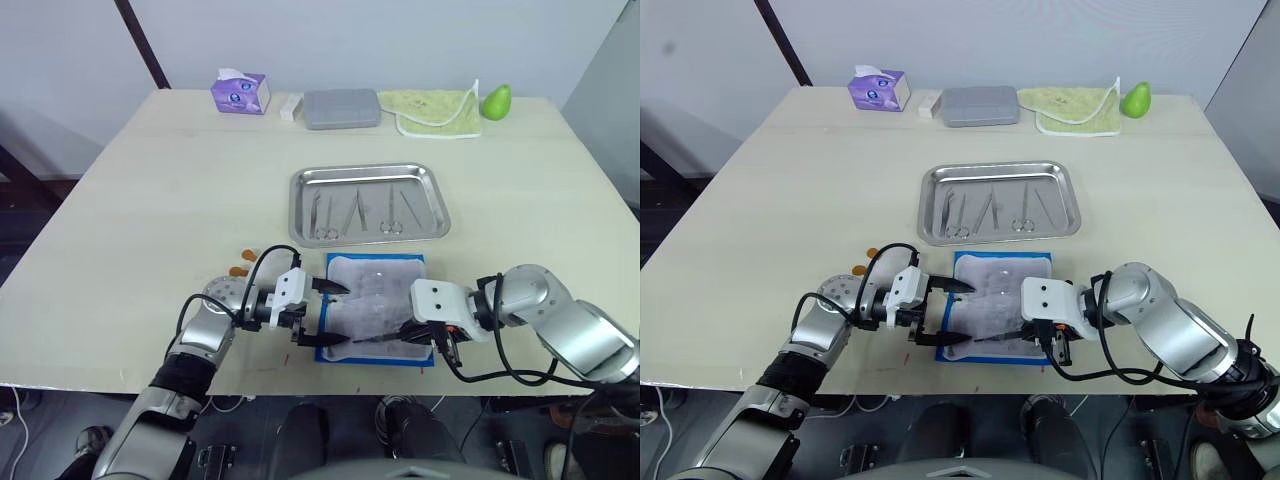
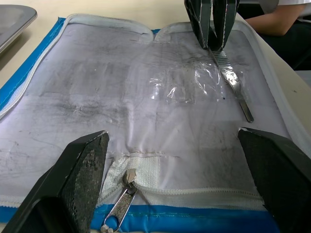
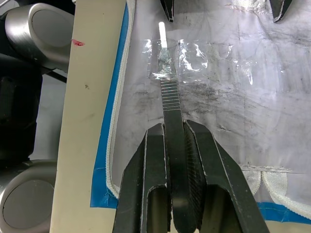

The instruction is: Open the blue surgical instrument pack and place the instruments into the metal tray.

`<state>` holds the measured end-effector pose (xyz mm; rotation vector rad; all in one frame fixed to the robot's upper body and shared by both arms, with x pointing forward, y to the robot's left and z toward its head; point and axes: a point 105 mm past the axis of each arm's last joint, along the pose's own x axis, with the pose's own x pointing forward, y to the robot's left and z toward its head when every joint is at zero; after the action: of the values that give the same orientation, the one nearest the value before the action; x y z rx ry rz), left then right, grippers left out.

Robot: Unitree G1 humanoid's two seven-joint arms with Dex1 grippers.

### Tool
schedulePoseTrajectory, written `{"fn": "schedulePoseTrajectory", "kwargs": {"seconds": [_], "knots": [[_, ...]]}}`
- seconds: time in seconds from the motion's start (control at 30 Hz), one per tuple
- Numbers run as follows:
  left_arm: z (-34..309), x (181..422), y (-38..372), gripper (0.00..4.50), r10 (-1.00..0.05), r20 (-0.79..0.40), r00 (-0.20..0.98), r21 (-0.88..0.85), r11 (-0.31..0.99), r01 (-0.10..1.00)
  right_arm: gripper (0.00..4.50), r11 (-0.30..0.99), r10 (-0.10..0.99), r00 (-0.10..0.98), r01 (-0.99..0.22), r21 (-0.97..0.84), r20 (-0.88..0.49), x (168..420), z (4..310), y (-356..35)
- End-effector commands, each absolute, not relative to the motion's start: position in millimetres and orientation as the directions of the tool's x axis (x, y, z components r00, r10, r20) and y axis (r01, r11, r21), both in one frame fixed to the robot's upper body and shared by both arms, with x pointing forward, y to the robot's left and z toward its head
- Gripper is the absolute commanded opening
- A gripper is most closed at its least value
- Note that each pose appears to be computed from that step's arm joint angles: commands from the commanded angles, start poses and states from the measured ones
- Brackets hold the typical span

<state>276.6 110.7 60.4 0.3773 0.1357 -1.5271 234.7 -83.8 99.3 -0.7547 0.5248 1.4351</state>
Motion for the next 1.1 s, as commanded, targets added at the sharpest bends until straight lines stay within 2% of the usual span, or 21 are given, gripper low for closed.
{"fn": "schedulePoseTrajectory", "kwargs": {"seconds": [0.03,0.43,0.67,0.77,0.83,0.93,1.1], "knots": [[42,270,115,4.50,-0.923,-0.384,0.033,0.088,0.000,0.996,0.09,-0.040,0.687,0.124,-0.977,-0.208,-0.716,235,113,-86],[44,271,114,4.50,-0.922,-0.386,0.032,0.086,-0.001,0.996,0.09,0.056,0.623,0.189,-0.979,-0.198,-0.759,231,122,-146],[45,272,112,4.50,-0.924,-0.380,0.033,0.089,-0.001,0.996,0.09,0.181,0.689,0.260,-0.966,-0.187,-0.677,232,148,-155],[46,272,112,4.50,-0.925,-0.377,0.036,0.090,0.002,0.996,0.09,0.299,0.787,0.358,-0.934,-0.197,-0.502,248,177,-134],[46,272,111,4.50,-0.925,-0.377,0.038,0.092,0.004,0.996,0.09,0.372,0.805,0.403,-0.914,-0.160,-0.434,259,188,-122],[47,273,111,4.50,-0.926,-0.375,0.043,0.094,0.008,0.996,0.09,0.514,0.745,0.537,-0.840,-0.172,-0.395,285,198,-113],[49,273,110,4.50,-0.929,-0.367,0.055,0.098,0.020,0.995,0.09,0.727,0.627,0.708,-0.682,-0.084,-0.325,338,207,-107]]}}
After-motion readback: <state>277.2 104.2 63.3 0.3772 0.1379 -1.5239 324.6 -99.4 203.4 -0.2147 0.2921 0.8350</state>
